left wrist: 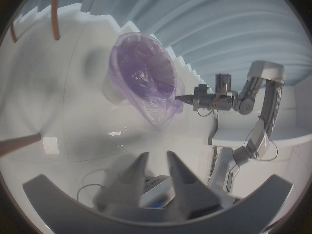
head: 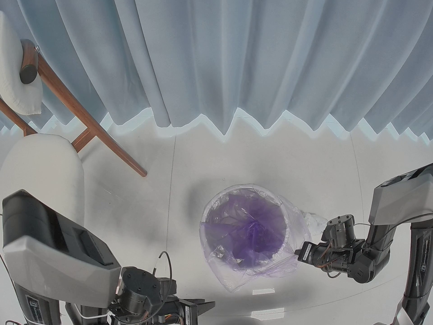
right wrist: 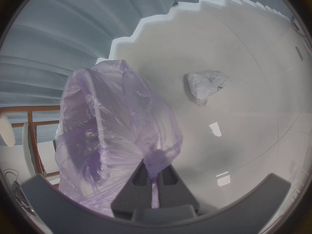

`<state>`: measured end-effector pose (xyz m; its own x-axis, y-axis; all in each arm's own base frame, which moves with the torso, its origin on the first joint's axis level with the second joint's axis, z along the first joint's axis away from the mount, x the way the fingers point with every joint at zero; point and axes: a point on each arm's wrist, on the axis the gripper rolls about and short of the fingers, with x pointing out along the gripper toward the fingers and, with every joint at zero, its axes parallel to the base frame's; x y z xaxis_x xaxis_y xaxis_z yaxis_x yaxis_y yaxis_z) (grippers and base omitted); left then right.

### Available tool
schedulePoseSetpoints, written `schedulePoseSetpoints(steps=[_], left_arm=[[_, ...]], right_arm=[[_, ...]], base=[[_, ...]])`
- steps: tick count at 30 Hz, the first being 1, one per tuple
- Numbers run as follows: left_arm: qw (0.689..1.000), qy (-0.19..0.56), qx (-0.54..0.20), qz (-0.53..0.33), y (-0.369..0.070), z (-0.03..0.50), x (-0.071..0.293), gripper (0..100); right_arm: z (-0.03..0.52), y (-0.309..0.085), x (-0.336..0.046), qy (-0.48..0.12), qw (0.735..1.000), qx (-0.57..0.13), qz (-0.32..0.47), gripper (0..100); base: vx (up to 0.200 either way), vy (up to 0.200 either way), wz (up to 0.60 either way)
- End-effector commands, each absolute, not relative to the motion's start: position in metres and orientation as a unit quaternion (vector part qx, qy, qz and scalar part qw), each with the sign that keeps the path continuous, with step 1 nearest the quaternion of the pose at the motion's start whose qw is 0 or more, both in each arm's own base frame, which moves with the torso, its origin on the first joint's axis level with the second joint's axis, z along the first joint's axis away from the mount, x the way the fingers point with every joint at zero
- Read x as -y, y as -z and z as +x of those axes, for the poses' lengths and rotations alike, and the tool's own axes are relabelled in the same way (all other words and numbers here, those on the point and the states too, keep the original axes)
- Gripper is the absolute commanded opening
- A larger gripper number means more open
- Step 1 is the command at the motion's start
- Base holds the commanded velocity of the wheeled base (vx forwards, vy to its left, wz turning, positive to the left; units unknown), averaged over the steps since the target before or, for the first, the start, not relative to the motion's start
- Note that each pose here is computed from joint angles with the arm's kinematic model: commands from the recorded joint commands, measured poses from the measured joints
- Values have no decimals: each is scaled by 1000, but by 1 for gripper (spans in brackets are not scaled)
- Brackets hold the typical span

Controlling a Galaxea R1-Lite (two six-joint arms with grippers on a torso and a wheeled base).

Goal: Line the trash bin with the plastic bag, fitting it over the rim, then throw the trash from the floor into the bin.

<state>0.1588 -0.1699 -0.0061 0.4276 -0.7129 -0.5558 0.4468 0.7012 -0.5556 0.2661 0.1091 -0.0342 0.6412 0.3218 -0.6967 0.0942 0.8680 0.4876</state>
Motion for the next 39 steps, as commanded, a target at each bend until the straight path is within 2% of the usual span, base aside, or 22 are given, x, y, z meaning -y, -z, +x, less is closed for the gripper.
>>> schedulePoseSetpoints(steps=[1,10,14,19,26,31,39], left_arm=[[841,342,-383,-168,-3,145,182,100],[843,319,-388,-195,-4,147,179,100],[841,315,-387,-208,-5,149,180,100],[857,297,-349,-235,-8,172,188,100],[854,284,-356,-252,-3,176,190,100],[861,270,-338,-267,8,202,199,100],[873,248,-303,-292,18,242,202,100]], right_arm=[[266,36,-109,-65,871,-418,250,0],[266,38,-109,-64,870,-421,248,0],[267,37,-109,-64,871,-417,251,0],[271,35,-111,-78,881,-389,256,0],[273,33,-112,-85,884,-378,260,0],[277,28,-114,-100,892,-351,267,0],[276,30,-113,-99,892,-352,264,0]], base=[[0,0,0],[0,0,0],[-200,0,0],[-200,0,0],[0,0,0],[0,0,0],[0,0,0]])
